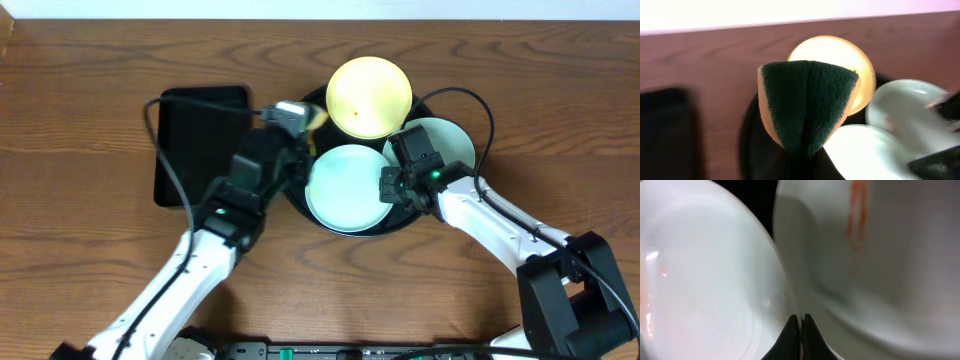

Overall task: Clean dirty plates on tray and stack at the side
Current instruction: 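Return the sponge with the left gripper toward the black tray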

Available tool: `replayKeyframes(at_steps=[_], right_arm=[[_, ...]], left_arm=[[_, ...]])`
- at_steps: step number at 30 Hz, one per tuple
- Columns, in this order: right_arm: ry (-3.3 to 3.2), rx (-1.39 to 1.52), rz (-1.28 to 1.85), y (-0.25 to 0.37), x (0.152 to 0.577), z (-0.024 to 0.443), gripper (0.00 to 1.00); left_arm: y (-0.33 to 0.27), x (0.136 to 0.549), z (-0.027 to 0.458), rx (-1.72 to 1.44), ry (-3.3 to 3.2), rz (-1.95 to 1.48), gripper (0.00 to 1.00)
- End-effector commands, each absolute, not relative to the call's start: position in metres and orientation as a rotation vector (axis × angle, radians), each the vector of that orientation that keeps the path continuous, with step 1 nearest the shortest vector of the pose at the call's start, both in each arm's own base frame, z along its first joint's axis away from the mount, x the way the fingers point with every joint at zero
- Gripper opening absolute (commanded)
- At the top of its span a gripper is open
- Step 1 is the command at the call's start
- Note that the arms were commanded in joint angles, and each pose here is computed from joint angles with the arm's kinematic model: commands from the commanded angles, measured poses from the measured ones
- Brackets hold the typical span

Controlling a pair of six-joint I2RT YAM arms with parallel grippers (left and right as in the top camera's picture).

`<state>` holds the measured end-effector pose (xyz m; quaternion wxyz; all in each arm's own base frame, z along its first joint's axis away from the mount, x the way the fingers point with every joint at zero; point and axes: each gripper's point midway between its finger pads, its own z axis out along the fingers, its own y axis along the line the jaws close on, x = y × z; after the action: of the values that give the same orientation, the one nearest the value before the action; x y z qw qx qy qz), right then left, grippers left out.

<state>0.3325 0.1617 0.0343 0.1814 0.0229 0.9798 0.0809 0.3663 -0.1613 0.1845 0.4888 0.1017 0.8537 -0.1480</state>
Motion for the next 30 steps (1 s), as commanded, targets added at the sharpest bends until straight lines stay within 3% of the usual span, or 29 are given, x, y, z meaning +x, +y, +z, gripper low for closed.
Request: replayKeyframes(at_steps=[1,8,12,17,22,30], right_arm=[[2.614,-0.016,0.096,0.157,0.359,0.085,0.01],[2.334,-0.306,-0.177,0.159,0.387,0.179,0.01],[2.142,-0.508,-0.528,0.162,0.389,0.214,0.01],[1.933,-0.529,-0.811,0.175,0.375,0.255,0.01],[1.812,-0.451,-0.895,0.192,0.355,0.282,0.01],[1.790,-0.390,-0.818,0.207,0.345,0.286,0.01]], left_arm=[[-0.122,0.364,0.194,0.065,2.111,-0.411,0.08],[-0.042,0.354,0.179,-0.323,2.257,-0.551,0.07],[-0.018,0.341,0.168,-0.423,2.349,-0.591,0.07],[-0.007,0.335,0.148,-0.450,2.457,-0.567,0.07],[-0.007,0.336,0.131,-0.448,2.510,-0.566,0.08],[-0.007,0.332,0.128,-0.459,2.529,-0.568,0.08]])
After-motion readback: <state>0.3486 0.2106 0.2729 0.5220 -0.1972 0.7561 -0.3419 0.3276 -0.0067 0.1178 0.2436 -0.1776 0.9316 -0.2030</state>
